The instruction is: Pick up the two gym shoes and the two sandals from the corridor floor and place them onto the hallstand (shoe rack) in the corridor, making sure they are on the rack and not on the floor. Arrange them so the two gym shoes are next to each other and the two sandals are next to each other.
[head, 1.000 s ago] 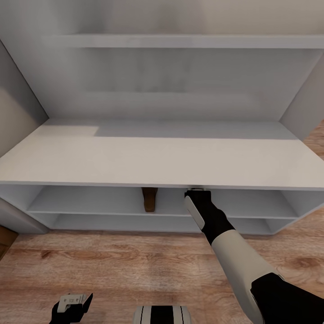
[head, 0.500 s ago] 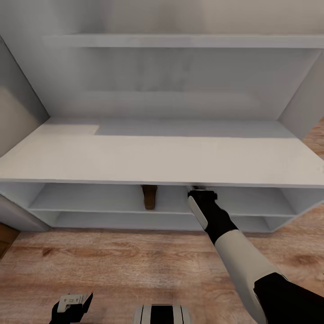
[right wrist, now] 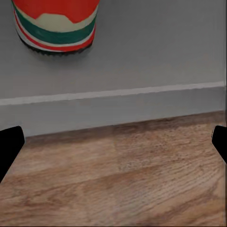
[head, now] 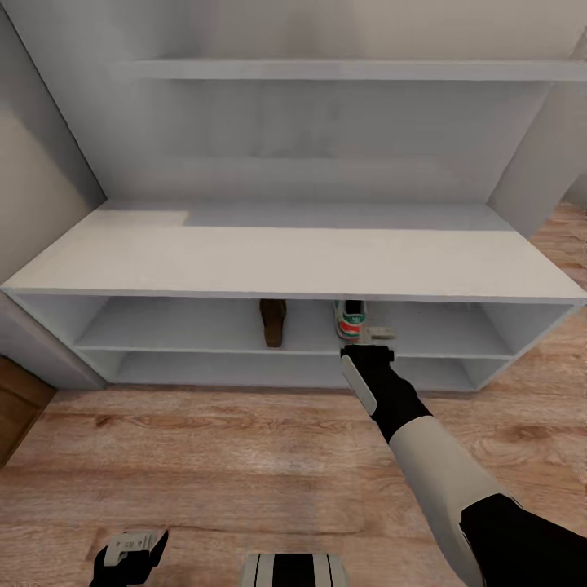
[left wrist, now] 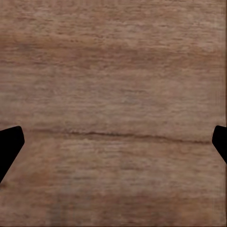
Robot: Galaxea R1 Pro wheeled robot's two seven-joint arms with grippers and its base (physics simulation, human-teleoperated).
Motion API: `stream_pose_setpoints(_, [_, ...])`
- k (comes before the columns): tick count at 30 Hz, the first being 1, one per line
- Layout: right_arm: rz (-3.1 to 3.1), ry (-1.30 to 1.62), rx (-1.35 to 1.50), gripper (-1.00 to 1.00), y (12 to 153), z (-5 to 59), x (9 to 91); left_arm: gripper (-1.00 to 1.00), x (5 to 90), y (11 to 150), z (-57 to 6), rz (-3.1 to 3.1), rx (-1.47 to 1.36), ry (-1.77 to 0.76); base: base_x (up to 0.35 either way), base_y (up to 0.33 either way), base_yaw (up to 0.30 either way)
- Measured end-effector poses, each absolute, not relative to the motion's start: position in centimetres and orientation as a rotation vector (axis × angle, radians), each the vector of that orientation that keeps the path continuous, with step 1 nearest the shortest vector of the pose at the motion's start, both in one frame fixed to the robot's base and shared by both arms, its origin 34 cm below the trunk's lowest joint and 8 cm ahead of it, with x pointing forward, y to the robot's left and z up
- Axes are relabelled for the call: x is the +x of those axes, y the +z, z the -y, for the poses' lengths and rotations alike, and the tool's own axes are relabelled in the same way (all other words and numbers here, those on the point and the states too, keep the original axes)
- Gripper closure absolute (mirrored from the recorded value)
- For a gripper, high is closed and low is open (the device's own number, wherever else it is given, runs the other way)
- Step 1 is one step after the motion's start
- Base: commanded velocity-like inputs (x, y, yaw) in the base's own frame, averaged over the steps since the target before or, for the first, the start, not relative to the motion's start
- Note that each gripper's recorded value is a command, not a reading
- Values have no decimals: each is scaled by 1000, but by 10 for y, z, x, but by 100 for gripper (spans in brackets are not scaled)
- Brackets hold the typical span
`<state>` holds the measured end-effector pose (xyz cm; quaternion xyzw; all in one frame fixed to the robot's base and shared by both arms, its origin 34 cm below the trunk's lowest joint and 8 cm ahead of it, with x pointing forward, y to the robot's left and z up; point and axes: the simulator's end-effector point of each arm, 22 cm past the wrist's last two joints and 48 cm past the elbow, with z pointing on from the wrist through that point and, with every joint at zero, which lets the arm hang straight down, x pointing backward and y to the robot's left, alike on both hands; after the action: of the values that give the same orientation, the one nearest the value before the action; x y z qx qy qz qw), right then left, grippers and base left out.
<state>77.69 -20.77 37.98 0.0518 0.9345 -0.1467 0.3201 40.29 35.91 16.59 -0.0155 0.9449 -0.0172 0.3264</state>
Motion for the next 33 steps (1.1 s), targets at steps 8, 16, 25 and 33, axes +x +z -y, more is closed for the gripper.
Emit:
stream_pose_setpoints(8, [-2457,-385,134,-100,379,207,777,-100,403,166,-359,-2476,-41,-45,-336,0,0])
stream_pose_setpoints(16, [-2467,-393,127,-100,375,208,774,-100,403,166,-359,-2476,-41,-44,-336,0,0])
stream_pose_setpoints(25, [-2544,-441,126,-100,333,217,747,-100,402,166,-360,-2477,-42,-43,-322,0,0])
stream_pose_setpoints(33, [-2422,-445,279,-100,266,238,696,-100,403,166,-362,-2473,-52,-30,-94,0,0])
